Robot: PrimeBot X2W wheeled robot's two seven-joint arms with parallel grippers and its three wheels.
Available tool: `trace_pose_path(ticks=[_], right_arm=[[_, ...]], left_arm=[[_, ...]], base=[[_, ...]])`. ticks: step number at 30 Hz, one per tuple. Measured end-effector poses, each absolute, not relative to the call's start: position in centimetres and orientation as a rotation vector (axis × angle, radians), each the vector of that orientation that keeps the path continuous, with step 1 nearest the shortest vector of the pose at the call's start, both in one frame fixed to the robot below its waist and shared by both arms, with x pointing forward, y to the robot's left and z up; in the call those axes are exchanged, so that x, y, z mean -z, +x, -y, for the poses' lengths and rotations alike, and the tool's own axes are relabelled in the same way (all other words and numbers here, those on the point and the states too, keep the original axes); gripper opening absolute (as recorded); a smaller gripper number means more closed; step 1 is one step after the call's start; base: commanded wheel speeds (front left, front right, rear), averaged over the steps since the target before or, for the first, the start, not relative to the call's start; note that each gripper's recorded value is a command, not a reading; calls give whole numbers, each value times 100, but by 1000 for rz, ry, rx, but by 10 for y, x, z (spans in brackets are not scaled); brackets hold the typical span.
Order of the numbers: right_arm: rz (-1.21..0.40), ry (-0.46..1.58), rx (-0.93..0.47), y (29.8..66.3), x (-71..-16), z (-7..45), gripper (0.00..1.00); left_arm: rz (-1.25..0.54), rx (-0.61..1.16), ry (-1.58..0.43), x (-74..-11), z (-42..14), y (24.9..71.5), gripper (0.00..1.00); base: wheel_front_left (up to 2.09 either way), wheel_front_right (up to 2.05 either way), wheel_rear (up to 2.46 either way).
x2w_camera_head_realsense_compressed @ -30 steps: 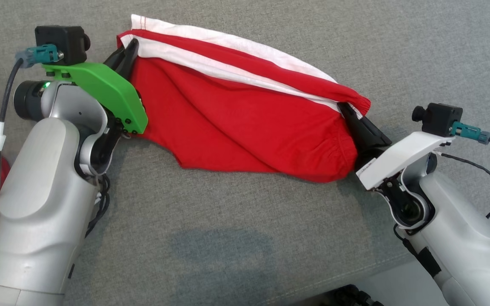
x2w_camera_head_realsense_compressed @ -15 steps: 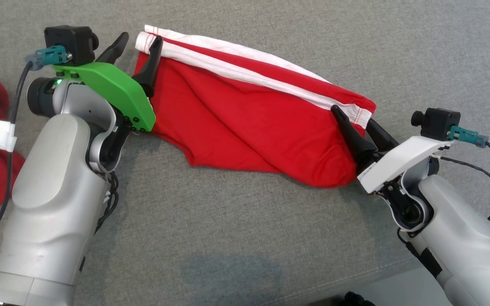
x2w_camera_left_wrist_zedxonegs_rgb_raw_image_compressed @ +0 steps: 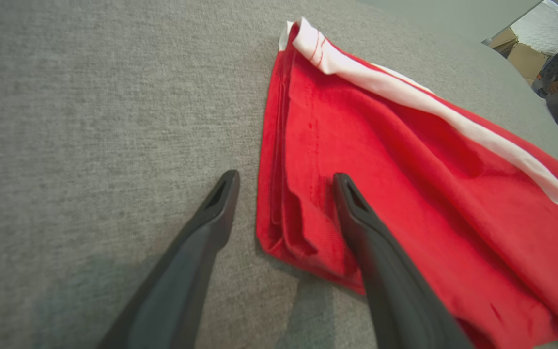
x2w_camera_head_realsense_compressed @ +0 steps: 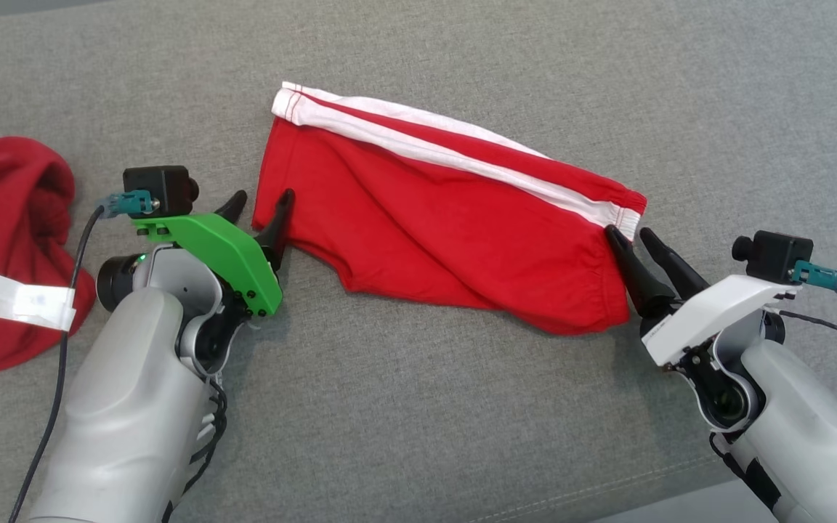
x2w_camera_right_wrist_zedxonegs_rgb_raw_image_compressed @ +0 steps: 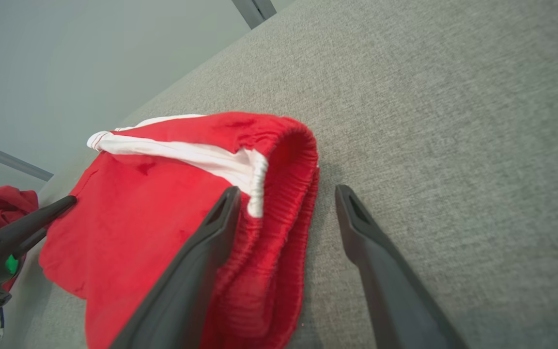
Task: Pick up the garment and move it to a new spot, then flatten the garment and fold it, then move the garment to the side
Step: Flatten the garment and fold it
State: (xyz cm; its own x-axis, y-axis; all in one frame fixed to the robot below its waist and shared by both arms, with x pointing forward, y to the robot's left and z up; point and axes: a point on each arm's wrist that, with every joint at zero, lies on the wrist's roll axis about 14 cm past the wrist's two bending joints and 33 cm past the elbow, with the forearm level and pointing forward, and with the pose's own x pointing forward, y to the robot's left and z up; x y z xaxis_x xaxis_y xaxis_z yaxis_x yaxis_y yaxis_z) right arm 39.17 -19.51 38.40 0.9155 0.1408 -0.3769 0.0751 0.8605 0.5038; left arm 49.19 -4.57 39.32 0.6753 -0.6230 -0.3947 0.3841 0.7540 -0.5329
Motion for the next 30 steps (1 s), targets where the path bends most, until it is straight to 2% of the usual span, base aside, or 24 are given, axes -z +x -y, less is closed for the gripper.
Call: trace_pose_path(ticks=[8,10,11,14,15,17,18,19,30], right_arm=[[-386,525,-36,386,-395,200,100],[-374,521,-29,385,-398,204,100],[-367,519,-24,385,-399,206,100],[-357,515,-12,383,-402,211,100],[-354,514,-8,382,-402,213,100],[-341,512,1,381,-405,216,100],[-337,510,4,381,-406,218,100],[-333,508,7,381,-407,220,100],[-323,542,46,377,-403,228,100]], left_arm=[[-642,559,-465,-390,43,482,100],[-647,564,-468,-389,46,482,78],[-653,568,-471,-388,48,481,72],[-674,575,-466,-383,52,478,76],[-679,576,-465,-382,53,478,66],[-684,581,-463,-380,55,477,31],[-686,583,-462,-380,56,477,5],[-687,589,-462,-380,57,476,0],[-613,585,-488,-392,53,468,0]], base=[[0,0,0],[0,0,0],[0,0,0],[0,0,0],[0,0,0],[0,0,0],[0,0,0],[0,0,0],[0,0,0]])
